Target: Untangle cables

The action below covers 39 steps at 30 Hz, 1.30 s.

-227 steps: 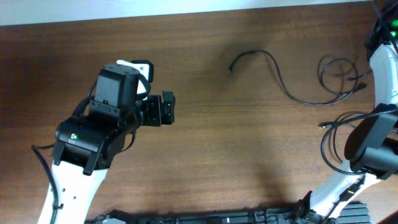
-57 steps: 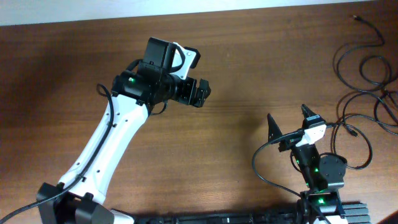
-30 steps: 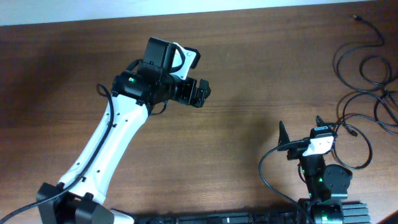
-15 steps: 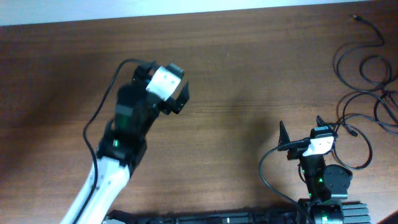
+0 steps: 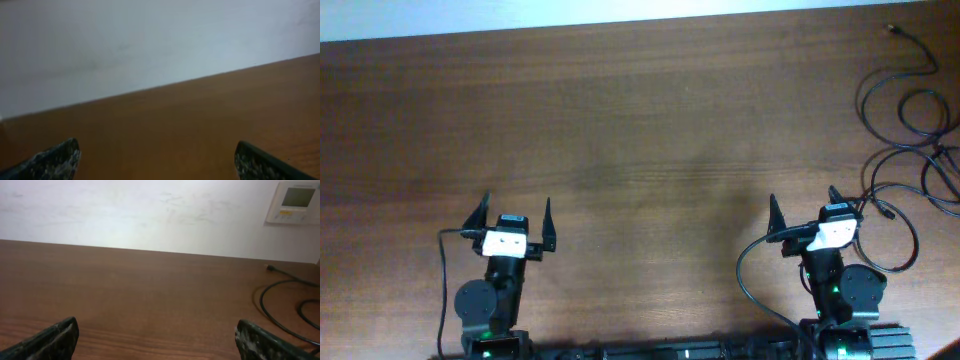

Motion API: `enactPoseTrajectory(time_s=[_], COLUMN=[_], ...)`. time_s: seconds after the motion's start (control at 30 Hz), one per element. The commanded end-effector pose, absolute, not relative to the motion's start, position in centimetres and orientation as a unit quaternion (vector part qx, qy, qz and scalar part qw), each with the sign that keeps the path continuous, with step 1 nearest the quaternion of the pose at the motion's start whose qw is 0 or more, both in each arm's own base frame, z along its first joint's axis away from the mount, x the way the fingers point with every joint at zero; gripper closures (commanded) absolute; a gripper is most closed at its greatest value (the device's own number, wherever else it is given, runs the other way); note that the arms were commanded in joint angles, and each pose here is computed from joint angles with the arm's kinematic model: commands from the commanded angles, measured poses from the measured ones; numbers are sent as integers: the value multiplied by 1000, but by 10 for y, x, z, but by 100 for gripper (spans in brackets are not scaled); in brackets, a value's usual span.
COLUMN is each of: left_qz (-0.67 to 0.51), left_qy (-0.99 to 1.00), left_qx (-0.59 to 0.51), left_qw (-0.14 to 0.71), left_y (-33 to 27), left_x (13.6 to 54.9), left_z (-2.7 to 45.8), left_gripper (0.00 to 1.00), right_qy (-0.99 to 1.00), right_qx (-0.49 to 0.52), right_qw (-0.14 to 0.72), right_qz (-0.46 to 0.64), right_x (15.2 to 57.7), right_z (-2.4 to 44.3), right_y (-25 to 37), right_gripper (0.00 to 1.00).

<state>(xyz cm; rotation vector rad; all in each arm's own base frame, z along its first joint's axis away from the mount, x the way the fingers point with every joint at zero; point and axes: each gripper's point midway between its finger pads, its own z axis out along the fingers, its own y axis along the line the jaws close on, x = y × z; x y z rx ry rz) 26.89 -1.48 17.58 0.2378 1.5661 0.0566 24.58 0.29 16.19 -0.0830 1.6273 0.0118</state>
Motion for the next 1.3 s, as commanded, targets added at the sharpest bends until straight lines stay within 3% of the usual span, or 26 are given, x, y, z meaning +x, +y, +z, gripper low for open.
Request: enactPoseTrajectory(time_s=[0.0, 0.13, 0.27, 0.5, 0.8, 1.27], left_qz=[32, 34, 47, 66, 1, 0], left_qy=[730, 772, 733, 734, 734, 735], left_qx=[65, 56, 51, 32, -28, -18], left_qw=[679, 632, 677, 675, 678, 678], left_y=[-1, 2, 5, 14, 8, 5], left_x=[265, 251, 246, 245, 246, 246], left_z=[160, 129, 156, 156, 156, 156], left_gripper=[1, 1, 1, 1, 1, 1], right_qy=[728, 728, 728, 728, 728, 728], right_qx=[-32, -32, -32, -32, -32, -32], right_qw=[685, 685, 685, 685, 685, 685], right_qz=[1, 1, 1, 1, 1, 1], right_x=[246, 246, 246, 246, 246, 246], right_z=[160, 160, 160, 160, 160, 160], right_y=[0, 0, 0, 0, 0, 0], right_gripper=[1, 1, 1, 1, 1, 1])
